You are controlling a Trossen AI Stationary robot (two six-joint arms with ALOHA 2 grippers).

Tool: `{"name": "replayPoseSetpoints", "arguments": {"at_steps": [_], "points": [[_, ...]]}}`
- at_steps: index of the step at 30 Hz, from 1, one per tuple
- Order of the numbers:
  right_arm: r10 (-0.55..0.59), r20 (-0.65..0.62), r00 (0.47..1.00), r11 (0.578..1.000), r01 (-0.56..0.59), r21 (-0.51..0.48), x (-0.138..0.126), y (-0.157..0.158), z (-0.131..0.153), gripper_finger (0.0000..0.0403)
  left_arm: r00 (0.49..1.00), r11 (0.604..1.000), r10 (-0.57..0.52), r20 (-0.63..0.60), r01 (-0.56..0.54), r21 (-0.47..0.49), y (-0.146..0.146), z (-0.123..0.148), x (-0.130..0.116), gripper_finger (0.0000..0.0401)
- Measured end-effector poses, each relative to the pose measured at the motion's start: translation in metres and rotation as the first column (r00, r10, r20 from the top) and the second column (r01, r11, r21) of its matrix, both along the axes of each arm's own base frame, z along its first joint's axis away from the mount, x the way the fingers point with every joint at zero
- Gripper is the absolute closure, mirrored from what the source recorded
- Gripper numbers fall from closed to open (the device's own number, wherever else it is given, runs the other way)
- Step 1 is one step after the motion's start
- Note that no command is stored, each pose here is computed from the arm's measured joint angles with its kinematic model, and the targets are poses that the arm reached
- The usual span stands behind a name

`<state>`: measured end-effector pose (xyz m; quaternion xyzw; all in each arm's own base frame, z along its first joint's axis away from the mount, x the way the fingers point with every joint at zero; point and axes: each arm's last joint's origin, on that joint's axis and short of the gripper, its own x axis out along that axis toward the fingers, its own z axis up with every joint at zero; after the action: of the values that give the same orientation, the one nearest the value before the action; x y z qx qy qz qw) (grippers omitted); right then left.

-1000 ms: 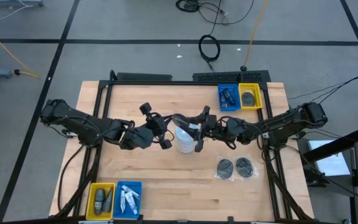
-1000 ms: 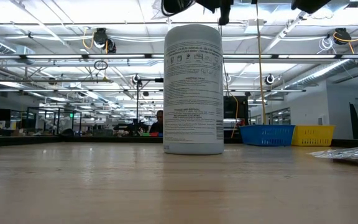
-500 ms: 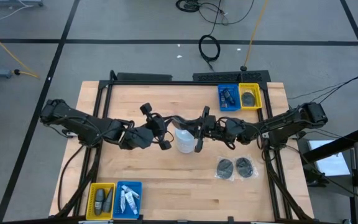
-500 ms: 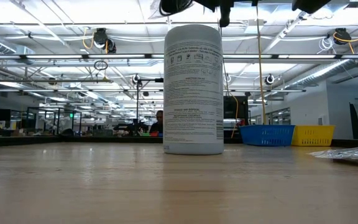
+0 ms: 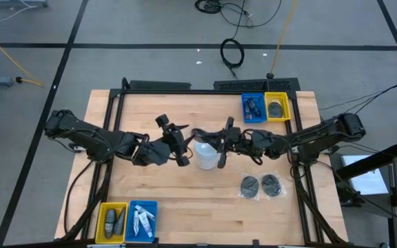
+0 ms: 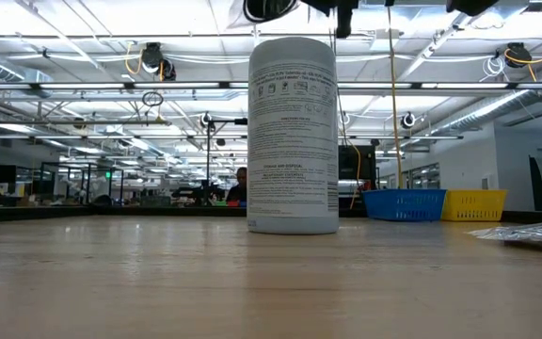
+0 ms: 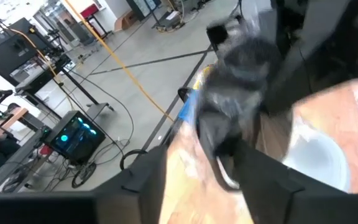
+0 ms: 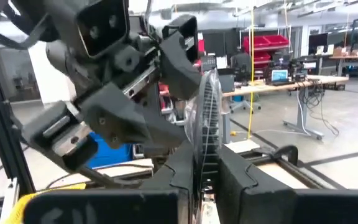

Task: Pick & Place Travel size toiletries
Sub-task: Put the black hairbrush into the top yellow bin

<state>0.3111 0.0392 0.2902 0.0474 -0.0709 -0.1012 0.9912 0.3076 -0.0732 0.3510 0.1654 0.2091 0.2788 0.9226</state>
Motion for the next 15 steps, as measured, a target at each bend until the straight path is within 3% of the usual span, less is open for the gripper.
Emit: {"name": "replayPoseSetpoints", "arguments": {"at_steps": [7,15], "points": [[-0.012,-0.035,0.999,1.000,0.012,-0.002,-0.005,-0.001,0.002,0.0381,0.999,1.000,0.008,-0.035,-0.008,0.011,-0.004,-0.004,-0.003,0.0165],[-0.028,-0.109,0.994,1.000,0.028,-0.002,-0.016,-0.003,0.007,0.0381,0.998,0.998,0.049,-0.042,-0.047,0.052,-0.012,-0.005,-0.009,0.0172]]}}
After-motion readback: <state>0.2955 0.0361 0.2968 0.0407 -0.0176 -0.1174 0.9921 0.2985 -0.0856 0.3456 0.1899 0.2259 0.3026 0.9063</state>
